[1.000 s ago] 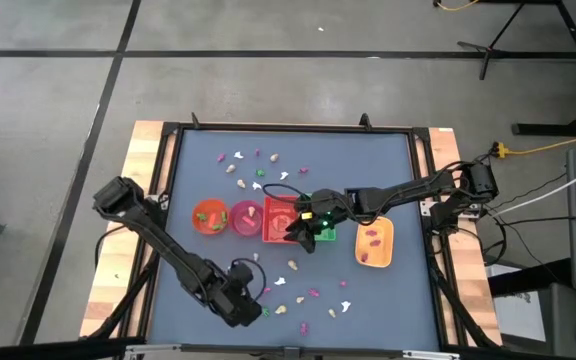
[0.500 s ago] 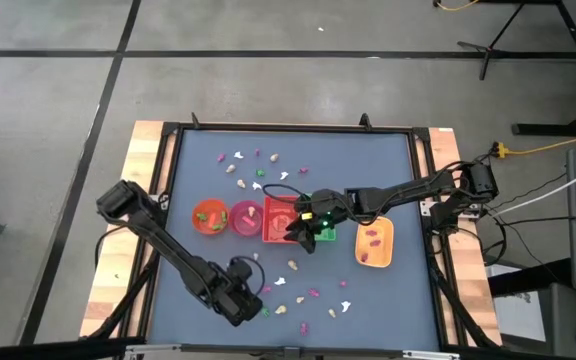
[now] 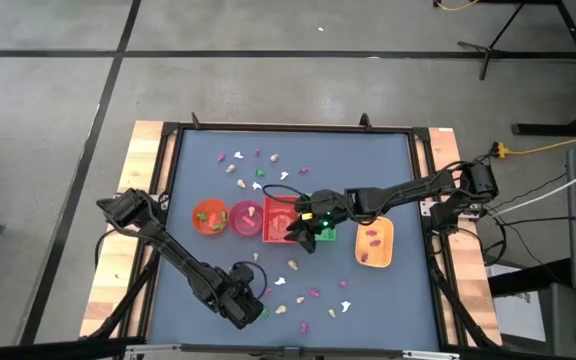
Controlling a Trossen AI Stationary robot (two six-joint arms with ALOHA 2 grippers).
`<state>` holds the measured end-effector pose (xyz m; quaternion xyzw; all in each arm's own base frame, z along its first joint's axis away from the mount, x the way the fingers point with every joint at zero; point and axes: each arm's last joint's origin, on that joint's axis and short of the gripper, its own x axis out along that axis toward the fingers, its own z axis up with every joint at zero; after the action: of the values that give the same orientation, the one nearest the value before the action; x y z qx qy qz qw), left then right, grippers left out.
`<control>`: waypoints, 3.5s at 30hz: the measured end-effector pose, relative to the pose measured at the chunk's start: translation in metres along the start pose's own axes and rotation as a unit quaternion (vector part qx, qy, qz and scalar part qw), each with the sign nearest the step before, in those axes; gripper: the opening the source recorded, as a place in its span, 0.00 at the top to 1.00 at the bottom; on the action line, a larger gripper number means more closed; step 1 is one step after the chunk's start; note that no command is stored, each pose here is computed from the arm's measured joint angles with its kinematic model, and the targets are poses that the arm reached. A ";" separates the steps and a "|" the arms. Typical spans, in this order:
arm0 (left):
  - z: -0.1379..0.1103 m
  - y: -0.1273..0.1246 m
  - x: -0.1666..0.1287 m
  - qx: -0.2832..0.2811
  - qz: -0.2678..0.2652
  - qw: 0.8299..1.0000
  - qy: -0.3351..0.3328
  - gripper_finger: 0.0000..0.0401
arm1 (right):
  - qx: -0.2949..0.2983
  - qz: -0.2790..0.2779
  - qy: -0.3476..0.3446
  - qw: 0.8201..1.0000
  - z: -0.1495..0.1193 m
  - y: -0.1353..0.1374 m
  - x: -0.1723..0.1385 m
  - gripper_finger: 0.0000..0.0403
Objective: Sort Halloween decoration
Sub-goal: Put the yellow skeleton toy into the pink bin
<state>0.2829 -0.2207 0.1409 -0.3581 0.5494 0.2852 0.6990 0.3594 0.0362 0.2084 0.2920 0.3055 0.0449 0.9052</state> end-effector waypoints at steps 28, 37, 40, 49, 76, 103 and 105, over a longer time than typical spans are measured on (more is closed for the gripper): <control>0.000 0.001 0.005 -0.002 0.008 1.000 -0.008 0.69 | 0.000 -0.011 -0.007 1.000 0.000 -0.001 0.000 0.57; 0.000 0.002 0.005 -0.003 0.013 1.000 -0.010 0.79 | 0.000 -0.011 -0.007 1.000 0.000 -0.001 0.000 0.57; 0.000 0.002 0.005 -0.003 0.012 1.000 -0.012 0.81 | 0.000 -0.011 -0.007 1.000 0.000 -0.001 0.000 0.57; 0.000 0.002 0.005 -0.011 0.013 1.000 -0.012 0.81 | 0.000 -0.011 -0.007 1.000 0.000 -0.001 0.000 0.57; 0.042 0.003 -0.021 0.003 0.016 0.998 -0.059 0.89 | -0.013 -0.011 -0.005 1.000 0.000 -0.001 0.000 0.57; 0.138 0.062 -0.090 0.169 0.144 0.967 -0.123 0.89 | -0.036 0.097 0.048 0.993 0.014 -0.020 -0.008 0.57; 0.147 0.065 -0.086 0.182 0.156 0.963 -0.120 0.89 | -0.036 0.097 0.048 0.994 0.014 -0.020 -0.008 0.57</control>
<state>0.2941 -0.0639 0.2330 -0.0979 0.5535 0.3267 0.7598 0.3586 0.0107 0.2103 0.2847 0.3170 0.1571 0.8910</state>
